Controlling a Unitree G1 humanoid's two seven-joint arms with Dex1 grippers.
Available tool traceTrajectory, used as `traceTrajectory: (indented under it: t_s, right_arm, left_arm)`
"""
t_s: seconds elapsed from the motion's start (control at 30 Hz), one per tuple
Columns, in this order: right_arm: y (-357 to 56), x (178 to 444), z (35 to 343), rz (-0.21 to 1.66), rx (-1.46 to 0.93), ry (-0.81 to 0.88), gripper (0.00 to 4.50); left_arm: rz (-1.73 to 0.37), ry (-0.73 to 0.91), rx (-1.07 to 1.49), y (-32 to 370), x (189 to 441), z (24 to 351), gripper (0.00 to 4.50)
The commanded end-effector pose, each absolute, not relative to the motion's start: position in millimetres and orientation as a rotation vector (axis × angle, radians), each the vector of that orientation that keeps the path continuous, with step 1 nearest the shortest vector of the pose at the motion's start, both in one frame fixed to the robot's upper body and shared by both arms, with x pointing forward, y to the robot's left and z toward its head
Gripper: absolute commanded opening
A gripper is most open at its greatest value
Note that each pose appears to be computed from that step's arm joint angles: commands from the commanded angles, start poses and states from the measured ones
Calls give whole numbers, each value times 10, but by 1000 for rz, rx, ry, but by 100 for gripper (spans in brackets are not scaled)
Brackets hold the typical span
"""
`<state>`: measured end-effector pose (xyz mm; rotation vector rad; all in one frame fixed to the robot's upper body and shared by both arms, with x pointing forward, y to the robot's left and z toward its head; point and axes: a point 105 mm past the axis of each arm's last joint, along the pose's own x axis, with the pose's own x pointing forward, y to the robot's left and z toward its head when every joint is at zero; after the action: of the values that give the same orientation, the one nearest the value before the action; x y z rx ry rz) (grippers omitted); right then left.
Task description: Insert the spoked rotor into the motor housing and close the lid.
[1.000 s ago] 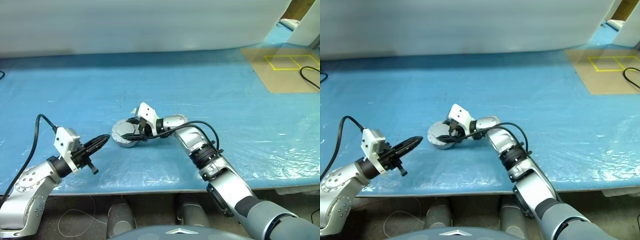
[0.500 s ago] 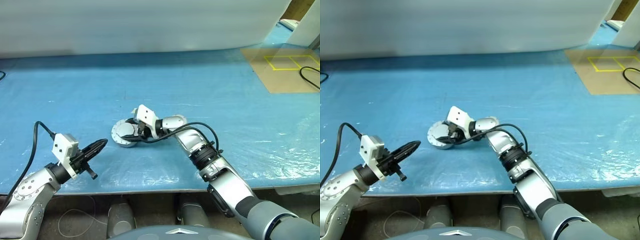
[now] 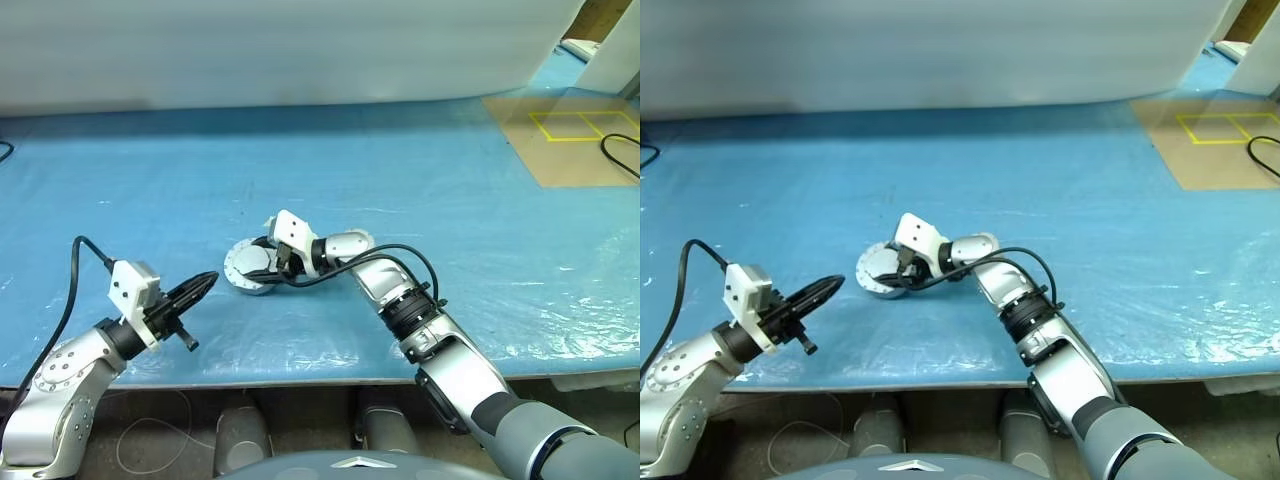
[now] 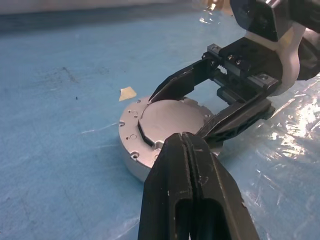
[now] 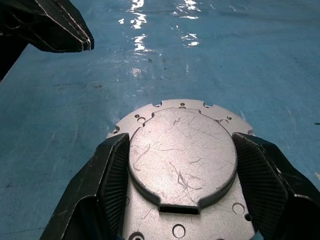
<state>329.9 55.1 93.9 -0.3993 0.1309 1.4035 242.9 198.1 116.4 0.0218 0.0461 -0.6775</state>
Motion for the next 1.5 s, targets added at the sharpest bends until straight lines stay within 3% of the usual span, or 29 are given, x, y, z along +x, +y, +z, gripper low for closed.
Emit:
traceTrajectory:
  t_s: [0.03,0.7,1.07,1.5]
  right_arm:
    - [528,3257,822,1417,-407,182,291]
    - [499,3291,856,1388,-399,169,291]
    - [481,3305,877,1376,-398,164,291]
    - [506,3298,937,1394,-379,158,291]
  left_arm:
    - [-682,42,27,1973,2478,1169,0]
    - [-708,88,71,1972,3012,848,0]
    - [-770,198,108,1919,2973,651,0]
    - [-771,214,123,1869,2920,587,0]
